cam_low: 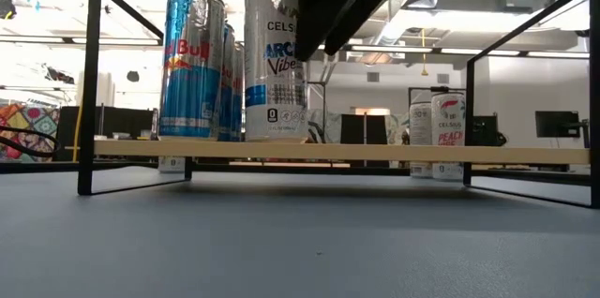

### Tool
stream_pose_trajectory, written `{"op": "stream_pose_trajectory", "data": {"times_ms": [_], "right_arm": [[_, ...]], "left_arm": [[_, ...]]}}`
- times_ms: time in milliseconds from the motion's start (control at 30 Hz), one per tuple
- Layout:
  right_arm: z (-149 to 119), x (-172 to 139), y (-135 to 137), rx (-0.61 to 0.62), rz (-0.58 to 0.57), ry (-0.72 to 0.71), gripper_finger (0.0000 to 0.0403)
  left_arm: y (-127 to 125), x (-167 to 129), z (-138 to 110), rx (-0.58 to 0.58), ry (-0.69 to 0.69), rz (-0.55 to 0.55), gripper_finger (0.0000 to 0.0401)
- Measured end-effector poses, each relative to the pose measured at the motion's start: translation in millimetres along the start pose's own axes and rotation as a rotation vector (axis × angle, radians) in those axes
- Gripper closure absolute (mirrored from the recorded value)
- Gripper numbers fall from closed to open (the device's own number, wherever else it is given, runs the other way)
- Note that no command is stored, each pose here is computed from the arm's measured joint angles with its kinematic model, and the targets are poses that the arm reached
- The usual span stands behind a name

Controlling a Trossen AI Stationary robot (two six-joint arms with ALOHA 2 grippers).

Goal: Place canned beverage on shelf
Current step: Put the white blue soda can on the shelf aligned with the other blue soda cans, then put the top pink soda can on the shelf

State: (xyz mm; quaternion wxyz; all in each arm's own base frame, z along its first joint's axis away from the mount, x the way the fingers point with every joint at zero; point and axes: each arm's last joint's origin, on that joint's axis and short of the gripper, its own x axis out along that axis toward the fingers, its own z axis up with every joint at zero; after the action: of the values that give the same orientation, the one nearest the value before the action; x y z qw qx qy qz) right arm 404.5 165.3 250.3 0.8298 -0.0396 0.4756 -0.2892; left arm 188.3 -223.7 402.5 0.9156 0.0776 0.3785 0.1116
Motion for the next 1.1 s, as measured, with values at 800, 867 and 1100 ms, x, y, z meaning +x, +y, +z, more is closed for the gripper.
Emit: {"op": "stream_pose_trajectory", "data": {"times_ms": [800, 867, 1100], "right_arm": [[0.0, -1.5, 4.5, 0.084, 0.059, 0.017, 0.012], [-3.2, -3.4, 4.9, 0.087, 0.049, 0.03, 0.012], [-3.1, -33.0, -14.4, 0.045, 0.044, 0.049, 0.012]], "left_arm": [[-0.1, -0.1, 0.0, -0.018, -0.001, 0.0, 0.0115], [0.0, -0.1, 0.0, -0.018, -0.002, 0.001, 0.0115], [0.2, 0.1, 0.2, -0.017, -0.005, 0.004, 0.0115]]}}
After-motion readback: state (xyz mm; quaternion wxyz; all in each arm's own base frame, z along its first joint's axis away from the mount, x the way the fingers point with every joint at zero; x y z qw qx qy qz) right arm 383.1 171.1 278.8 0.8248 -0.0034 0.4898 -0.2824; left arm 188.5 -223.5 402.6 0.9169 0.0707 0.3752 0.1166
